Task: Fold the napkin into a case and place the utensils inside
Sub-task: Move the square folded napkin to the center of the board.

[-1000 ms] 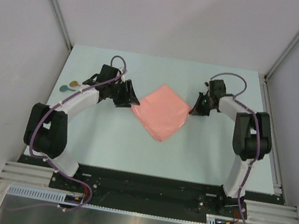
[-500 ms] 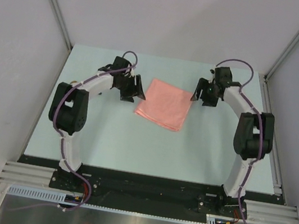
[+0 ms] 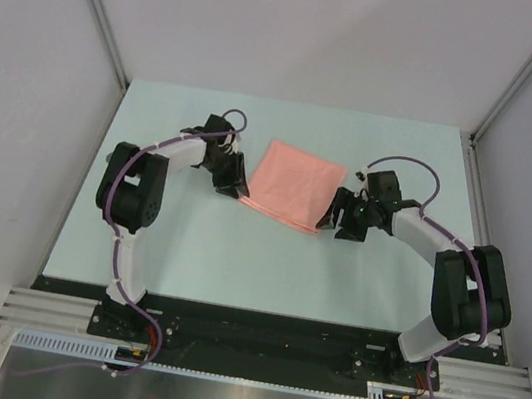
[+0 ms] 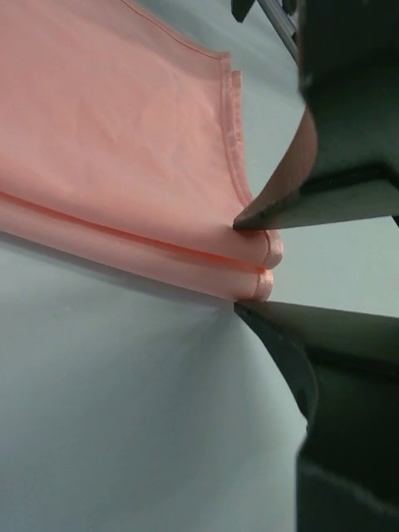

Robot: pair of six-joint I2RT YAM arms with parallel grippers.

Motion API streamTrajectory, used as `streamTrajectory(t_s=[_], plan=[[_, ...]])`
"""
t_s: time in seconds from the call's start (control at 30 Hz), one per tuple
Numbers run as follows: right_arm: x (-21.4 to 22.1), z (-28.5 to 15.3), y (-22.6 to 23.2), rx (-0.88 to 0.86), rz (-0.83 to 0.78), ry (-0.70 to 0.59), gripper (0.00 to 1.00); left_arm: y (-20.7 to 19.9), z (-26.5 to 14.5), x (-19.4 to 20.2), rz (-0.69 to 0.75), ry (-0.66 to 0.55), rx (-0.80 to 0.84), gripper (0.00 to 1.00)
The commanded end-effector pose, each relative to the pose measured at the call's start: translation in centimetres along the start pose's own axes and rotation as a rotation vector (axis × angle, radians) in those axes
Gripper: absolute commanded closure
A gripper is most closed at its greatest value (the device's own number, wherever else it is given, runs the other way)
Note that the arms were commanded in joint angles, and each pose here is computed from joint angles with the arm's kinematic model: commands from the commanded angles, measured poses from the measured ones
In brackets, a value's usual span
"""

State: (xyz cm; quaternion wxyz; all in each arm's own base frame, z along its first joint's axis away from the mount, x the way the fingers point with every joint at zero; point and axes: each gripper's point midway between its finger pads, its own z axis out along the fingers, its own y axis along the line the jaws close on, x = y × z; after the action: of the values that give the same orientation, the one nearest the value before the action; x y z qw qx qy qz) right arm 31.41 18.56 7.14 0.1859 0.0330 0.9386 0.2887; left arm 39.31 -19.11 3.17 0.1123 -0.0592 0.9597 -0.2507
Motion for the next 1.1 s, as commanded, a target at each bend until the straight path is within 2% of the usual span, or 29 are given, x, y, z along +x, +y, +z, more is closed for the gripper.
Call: streamTrajectory(t_s=[0.0,0.03,0.1,0.2,0.23,0.3,0.4,0.6,0.67,0.73,0.83,0.97,1.0,1.07], plan=[[-0.2,-0.3,2.1,-0.071,-0.016,-0.049,0.3,0.3,0.7,0.3,-0.001,0.015,0.023,0.63],[0.3,-0.2,2.0,-0.075,-0.004,-0.038,0.3,0.6,0.8,0.5,-0.003,0.019,0.018,0.68],[0.4,-0.4,2.2,-0.084,-0.009,-0.044,0.3,0.4,0.8,0.6,-0.004,0.012,0.03,0.71],[0.9,-0.2,1.3,-0.061,-0.002,-0.04,0.3,-0.4,0.8,1.1,-0.024,0.017,0.083,0.9],[1.1,-0.1,0.9,-0.048,0.006,-0.037,0.31,-0.3,1.0,2.0,-0.037,0.034,0.09,1.0],[1.5,-0.2,0.3,-0.019,0.031,-0.034,0.31,-1.1,0.5,2.4,-0.05,0.017,0.108,1.0],[2.1,-0.3,-1.4,0.074,0.097,-0.042,0.34,-1.5,0.3,5.0,-0.093,0.025,0.112,1.0],[3.8,-1.8,-3.3,0.206,0.186,-0.066,0.4,-3.6,-1.0,13.2,-0.172,0.003,0.128,1.0],[3.8,-2.7,-3.4,0.224,0.195,-0.093,0.41,-3.4,-1.0,15.4,-0.219,0.002,0.128,1.0],[4.1,-3.1,-3.3,0.228,0.202,-0.098,0.46,-2.7,-0.8,17.6,-0.236,0.023,0.096,1.0],[4.4,-3.3,-2.7,0.216,0.185,-0.087,0.51,-2.6,-1.2,19.6,-0.27,0.03,0.092,1.0],[5.1,-2.7,-2.4,0.212,0.155,-0.062,0.56,-3.3,-1.8,19.9,-0.257,0.004,0.128,0.99],[5.1,-2.5,-2.5,0.214,0.155,-0.057,0.57,-3.3,-1.7,19.9,-0.254,0.011,0.126,0.88],[4.7,-2.3,-1.9,0.19,0.144,-0.06,0.57,-3.7,-1.9,20.1,-0.224,0.03,0.139,0.74]])
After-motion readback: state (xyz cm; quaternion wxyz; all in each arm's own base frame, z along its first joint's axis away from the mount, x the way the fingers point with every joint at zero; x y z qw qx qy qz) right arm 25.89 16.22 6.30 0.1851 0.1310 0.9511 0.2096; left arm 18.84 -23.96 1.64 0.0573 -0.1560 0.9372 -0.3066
